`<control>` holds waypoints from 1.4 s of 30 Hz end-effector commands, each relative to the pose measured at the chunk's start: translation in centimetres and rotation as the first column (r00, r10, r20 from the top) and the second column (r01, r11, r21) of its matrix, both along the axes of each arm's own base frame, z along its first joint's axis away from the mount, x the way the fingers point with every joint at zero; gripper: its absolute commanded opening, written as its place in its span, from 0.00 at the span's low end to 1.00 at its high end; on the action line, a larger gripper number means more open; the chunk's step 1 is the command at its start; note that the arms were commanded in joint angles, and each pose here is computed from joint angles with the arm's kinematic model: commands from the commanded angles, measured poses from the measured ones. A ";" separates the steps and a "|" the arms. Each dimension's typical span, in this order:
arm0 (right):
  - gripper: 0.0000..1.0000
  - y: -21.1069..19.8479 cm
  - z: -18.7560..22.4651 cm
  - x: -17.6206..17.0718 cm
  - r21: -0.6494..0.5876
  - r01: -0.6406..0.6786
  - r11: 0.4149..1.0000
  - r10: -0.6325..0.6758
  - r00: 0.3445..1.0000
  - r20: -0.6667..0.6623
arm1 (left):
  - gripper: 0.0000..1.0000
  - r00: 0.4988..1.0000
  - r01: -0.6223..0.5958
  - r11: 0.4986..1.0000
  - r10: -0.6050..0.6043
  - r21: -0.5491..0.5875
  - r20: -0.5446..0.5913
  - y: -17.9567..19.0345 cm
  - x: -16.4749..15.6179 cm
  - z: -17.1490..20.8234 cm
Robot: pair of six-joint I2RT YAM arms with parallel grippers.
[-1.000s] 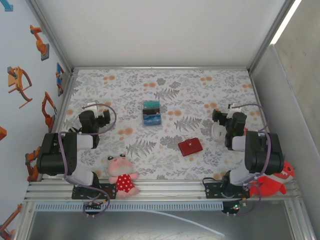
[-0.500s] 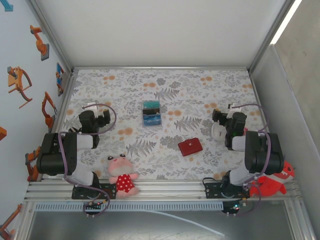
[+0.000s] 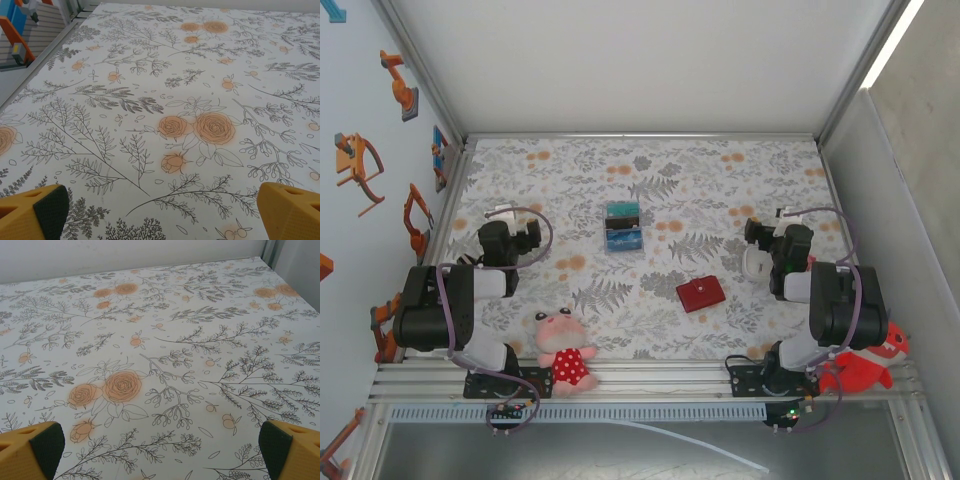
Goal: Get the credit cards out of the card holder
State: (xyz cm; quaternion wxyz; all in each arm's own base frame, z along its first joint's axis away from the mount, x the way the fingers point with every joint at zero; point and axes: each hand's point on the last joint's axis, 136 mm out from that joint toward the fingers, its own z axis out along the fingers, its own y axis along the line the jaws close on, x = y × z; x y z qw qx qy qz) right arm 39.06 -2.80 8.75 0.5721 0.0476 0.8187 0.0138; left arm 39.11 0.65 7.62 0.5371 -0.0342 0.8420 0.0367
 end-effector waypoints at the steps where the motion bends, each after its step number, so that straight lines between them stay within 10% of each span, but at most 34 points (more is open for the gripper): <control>1: 0.99 0.0 0.2 0.2 0.002 -0.001 1.000 0.001 1.000 0.008 | 0.97 1.000 -0.001 1.000 0.001 -0.009 0.023 0.1 0.4 1.4; 18: 1.00 -1.5 4.1 -0.6 -0.004 0.095 0.995 -0.095 0.995 -0.006 | 0.97 0.990 -0.091 0.996 0.089 0.019 0.111 0.7 -1.8 8.5; 42: 1.00 5.3 10.3 -10.5 0.044 0.259 0.965 -0.230 0.914 -0.333 | 0.97 0.985 -0.091 0.946 0.130 -0.310 0.110 -1.5 -8.0 12.3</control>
